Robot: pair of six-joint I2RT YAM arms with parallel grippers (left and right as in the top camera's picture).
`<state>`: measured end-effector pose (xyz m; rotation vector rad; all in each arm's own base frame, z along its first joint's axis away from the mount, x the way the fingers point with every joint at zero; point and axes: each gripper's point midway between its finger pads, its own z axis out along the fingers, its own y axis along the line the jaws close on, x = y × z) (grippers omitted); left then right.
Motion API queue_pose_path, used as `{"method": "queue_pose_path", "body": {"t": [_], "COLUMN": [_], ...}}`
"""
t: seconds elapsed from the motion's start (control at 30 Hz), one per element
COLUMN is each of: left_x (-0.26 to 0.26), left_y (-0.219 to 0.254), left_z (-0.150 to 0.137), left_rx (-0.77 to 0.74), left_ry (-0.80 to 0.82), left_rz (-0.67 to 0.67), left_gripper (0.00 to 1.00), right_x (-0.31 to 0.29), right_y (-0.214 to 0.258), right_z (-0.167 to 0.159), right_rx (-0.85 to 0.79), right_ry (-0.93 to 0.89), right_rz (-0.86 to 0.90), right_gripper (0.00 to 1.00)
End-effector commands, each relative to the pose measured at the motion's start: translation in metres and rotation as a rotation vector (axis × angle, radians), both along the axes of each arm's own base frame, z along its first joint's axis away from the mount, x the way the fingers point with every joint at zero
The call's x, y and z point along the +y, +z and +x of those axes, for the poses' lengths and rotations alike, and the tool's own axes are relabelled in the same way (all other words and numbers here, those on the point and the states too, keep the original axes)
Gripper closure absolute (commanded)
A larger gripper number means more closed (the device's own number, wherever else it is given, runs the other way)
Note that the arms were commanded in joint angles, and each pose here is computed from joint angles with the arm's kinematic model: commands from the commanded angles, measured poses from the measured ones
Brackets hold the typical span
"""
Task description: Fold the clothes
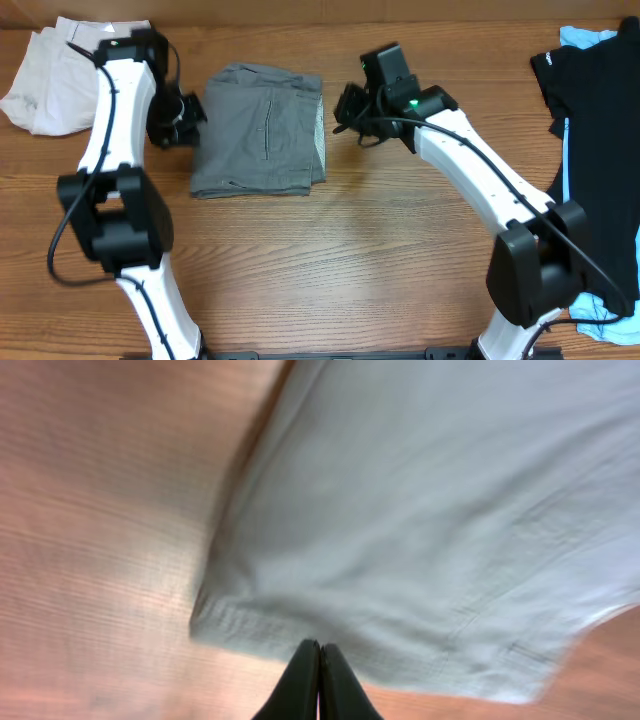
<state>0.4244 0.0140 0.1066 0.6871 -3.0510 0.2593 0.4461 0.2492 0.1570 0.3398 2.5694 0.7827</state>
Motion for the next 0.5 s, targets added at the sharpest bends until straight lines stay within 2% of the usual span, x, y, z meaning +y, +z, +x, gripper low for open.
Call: {"method": "queue_pose_path", "body": {"t": [0.0, 0.17, 0.33, 0.47], "left_x": [-0.013, -0.04, -0.051, -0.056], "left_y": [0.041, 0.038, 0.012, -0.012], "left_z": [0.023, 0.068, 0.093, 0.099], "left_rx": [-0.186, -0.352, -0.385, -0.361], "left_ry": [-0.005, -0.109, -0.134, -0.142], "left_rz": [-0.019, -0.088, -0.086, -0.094], "left_gripper": [0.96, 0.96, 0.96, 0.96], "right_x": [0.014, 0.048, 0.059, 0.064], "right_y": [0.009, 0.014, -0.002, -0.025], "right_z": [0.009, 0.025, 0.043, 0.046], "right_rx": [-0.047, -0.141, -0.191, -0.157], "right_ry": [0.047, 0.174, 0.194, 0.199], "right_rz": [0.067, 0.203, 0.234, 0.249], "right_gripper": [0.74, 0.77, 0.78, 0.78]}}
